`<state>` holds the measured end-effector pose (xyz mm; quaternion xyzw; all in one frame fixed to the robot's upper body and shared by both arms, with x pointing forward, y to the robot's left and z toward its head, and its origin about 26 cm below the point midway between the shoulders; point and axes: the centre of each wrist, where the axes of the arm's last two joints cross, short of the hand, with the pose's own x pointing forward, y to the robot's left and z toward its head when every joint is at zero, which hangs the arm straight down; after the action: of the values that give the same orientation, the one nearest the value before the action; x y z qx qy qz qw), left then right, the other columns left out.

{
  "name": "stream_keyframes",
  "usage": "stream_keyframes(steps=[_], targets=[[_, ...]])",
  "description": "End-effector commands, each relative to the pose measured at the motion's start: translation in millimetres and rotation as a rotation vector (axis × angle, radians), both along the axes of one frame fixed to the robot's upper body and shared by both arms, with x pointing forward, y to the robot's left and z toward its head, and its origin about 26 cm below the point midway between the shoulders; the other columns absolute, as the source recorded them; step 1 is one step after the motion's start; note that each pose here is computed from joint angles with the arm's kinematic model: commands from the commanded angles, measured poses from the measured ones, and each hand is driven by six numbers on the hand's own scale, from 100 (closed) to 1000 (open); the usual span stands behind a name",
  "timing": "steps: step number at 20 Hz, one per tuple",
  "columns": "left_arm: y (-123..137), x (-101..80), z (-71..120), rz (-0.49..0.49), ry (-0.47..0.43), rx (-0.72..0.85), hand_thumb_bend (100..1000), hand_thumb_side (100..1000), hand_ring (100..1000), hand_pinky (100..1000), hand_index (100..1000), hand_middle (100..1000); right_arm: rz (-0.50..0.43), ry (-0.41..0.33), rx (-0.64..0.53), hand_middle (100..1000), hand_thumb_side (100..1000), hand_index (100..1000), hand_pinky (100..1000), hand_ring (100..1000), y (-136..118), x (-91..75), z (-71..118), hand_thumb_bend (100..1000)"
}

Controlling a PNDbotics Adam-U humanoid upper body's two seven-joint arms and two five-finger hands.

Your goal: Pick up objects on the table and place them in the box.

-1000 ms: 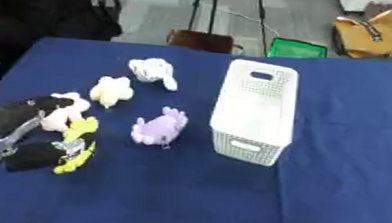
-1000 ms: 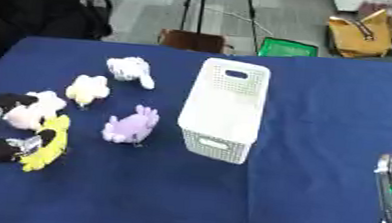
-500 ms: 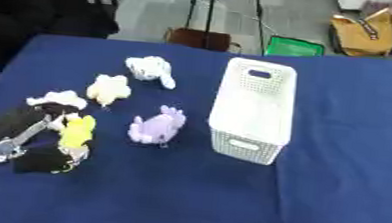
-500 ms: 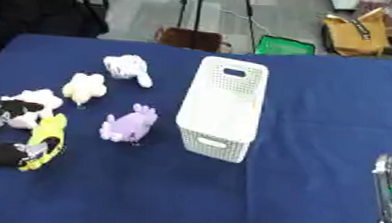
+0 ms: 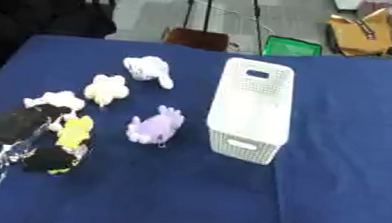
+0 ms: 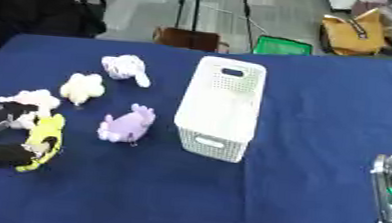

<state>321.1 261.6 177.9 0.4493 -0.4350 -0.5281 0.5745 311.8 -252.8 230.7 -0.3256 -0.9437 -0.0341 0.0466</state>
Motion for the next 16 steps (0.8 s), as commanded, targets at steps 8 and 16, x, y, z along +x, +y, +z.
stream_keyframes(steps=[8, 16], targets=[[3, 5.8, 0.2, 0.012, 0.016, -0.009, 395, 716, 921, 830, 984, 899, 0.009, -0.033, 0.006, 722, 1000, 777, 837, 885, 1, -2.4, 8.1, 100], [6, 10.9, -9.1, 0.044, 0.046, -0.006, 427, 709, 922, 825, 984, 903, 0.012, -0.035, 0.008, 718, 1000, 772, 837, 885, 2, -2.3, 8.4, 100]])
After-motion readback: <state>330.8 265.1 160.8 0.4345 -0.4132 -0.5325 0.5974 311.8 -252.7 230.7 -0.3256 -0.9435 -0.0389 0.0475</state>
